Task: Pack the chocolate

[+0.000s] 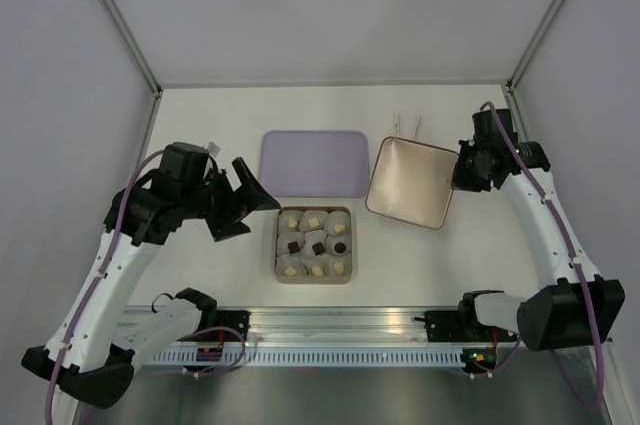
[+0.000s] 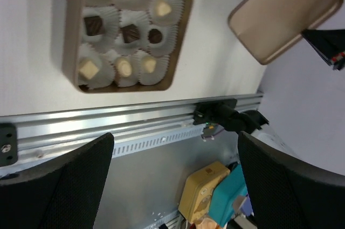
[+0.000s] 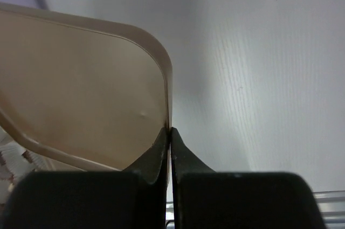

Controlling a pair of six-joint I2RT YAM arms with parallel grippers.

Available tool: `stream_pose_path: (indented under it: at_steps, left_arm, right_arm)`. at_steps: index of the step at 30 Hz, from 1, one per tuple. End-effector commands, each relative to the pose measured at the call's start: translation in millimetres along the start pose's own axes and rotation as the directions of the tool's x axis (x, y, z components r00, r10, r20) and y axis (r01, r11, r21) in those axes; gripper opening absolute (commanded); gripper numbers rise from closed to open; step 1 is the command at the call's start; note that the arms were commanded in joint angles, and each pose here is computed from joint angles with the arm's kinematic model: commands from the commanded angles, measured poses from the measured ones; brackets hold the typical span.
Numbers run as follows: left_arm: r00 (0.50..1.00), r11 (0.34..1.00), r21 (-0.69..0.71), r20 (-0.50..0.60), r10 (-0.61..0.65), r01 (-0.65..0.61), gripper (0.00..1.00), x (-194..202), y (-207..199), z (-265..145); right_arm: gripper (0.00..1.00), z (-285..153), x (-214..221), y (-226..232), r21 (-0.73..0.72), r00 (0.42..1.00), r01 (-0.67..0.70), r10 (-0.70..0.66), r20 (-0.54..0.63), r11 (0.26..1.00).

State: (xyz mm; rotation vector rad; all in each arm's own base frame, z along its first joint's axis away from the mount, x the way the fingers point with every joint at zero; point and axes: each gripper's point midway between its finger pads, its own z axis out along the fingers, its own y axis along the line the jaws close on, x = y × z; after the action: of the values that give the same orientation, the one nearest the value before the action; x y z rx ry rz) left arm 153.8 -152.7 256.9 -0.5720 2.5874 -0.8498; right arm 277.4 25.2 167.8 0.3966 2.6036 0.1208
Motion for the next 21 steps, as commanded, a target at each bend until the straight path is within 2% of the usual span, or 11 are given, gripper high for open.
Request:
stream_pose_path:
  at_steps: [1, 7, 10, 16, 21]
  left_arm:
    - [0.99, 0.969, 0.226, -0.067, 0.121, -0.103, 0.99, -1, -54, -5]
    - [0.977, 0.943, 0.289, -0.085, 0.195, -0.163, 1.0, -16, -84, 10]
    - [0.97, 0.933, 0.306, -0.087, 0.227, -0.191, 1.0, -16, -94, 13]
    - [0.974, 0.932, 0.311, -0.068, 0.215, -0.184, 1.0, -20, -98, 21]
    - [0.978, 0.922, 0.339, -0.025, 0.207, -0.187, 0.98, -25, -110, 19]
  right_arm:
    - [0.01, -35, 13, 36, -0.099, 0.999, 0.04, -0.043, -0.027, 0.994]
    - [0.0, -88, 28, 110, -0.313, 0.994, 0.072, -0.093, -0.052, 0.947]
    - [0.0, -107, 38, 135, -0.357, 0.991, 0.089, -0.12, -0.066, 0.93]
    - [0.0, -132, 41, 171, -0.445, 0.988, 0.097, -0.139, -0.063, 0.89]
    - [0.0, -134, 47, 196, -0.473, 0.978, 0.142, -0.198, -0.071, 0.869]
